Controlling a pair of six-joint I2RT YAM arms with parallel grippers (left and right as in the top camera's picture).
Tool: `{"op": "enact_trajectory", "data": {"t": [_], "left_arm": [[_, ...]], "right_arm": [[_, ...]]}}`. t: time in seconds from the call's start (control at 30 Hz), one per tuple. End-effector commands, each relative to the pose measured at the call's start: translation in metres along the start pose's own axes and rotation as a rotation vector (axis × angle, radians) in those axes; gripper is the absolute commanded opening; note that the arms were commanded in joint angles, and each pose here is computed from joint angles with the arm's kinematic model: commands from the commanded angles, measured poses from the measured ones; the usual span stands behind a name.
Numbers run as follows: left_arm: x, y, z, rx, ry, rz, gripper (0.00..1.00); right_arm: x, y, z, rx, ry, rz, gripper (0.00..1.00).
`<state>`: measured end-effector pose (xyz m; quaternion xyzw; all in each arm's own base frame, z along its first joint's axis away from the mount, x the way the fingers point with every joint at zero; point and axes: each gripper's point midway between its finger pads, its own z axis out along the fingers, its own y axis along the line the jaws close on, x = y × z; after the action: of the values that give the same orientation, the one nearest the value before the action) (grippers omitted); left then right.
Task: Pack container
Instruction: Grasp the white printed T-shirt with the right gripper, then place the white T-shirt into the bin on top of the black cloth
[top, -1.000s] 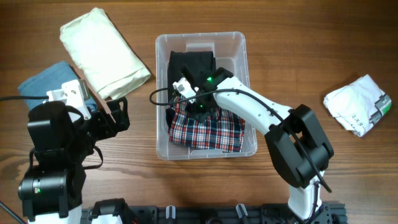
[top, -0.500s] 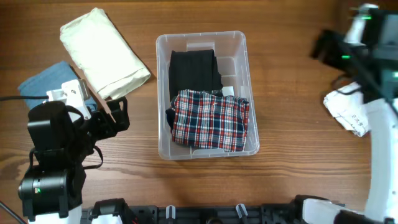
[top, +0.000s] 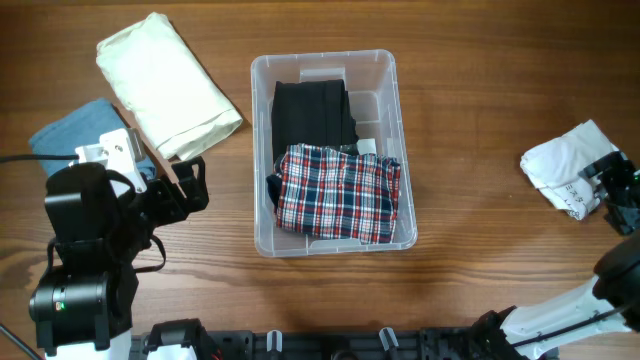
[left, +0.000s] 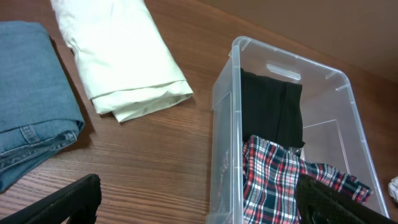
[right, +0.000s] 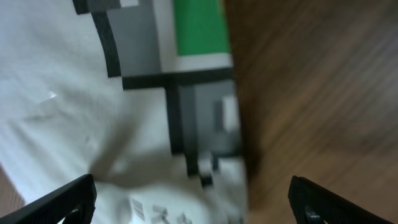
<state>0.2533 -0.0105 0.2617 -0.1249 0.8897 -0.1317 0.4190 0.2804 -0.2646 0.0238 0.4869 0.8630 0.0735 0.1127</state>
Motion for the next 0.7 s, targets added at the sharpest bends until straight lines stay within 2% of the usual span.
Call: {"op": "enact_trajectory", "data": {"t": [0.0, 0.07, 0.1, 0.13, 0.17, 0.2, 0.33, 0.5, 0.57, 0.67], "left_arm": [[-0.005, -0.004, -0.005, 0.01, -0.016, 0.005, 1.0], [-0.005, -0.004, -0.005, 0.01, -0.016, 0.005, 1.0], [-0.005, -0.004, -0.005, 0.01, -0.016, 0.005, 1.0], [-0.005, -0.004, -0.005, 0.01, -0.016, 0.005, 1.0], [-0.005, -0.004, -0.005, 0.01, -0.016, 0.005, 1.0], [-0.005, -0.004, -0.005, 0.01, -0.016, 0.005, 1.0], [-0.005, -0.004, -0.005, 0.01, -0.016, 0.005, 1.0], [-0.005, -0.004, -0.005, 0.01, -0.016, 0.005, 1.0], [-0.005, -0.004, -0.005, 0.01, -0.016, 0.005, 1.0], [-0.005, -0.004, -0.005, 0.01, -0.016, 0.005, 1.0]], "right_arm": [[0.006, 0.013, 0.024, -0.113, 0.048, -0.08, 1.0], [0.007, 0.019, 0.033, -0.157, 0.058, -0.077, 0.96], [0.006, 0.023, 0.036, -0.185, 0.058, -0.079, 0.84], [0.005, 0.027, 0.037, -0.209, 0.054, -0.082, 0.49], [0.003, 0.034, 0.035, -0.247, 0.047, -0.086, 0.09], [0.002, 0.044, 0.032, -0.305, 0.047, -0.089, 0.04], [0.003, 0.082, 0.009, -0.534, 0.042, -0.13, 0.04], [0.003, 0.139, -0.074, -0.749, -0.07, -0.267, 0.04], [0.017, 0.173, -0.118, -0.792, -0.139, -0.386, 0.04], [0.069, 0.236, -0.194, -0.877, -0.239, -0.638, 0.04]]}}
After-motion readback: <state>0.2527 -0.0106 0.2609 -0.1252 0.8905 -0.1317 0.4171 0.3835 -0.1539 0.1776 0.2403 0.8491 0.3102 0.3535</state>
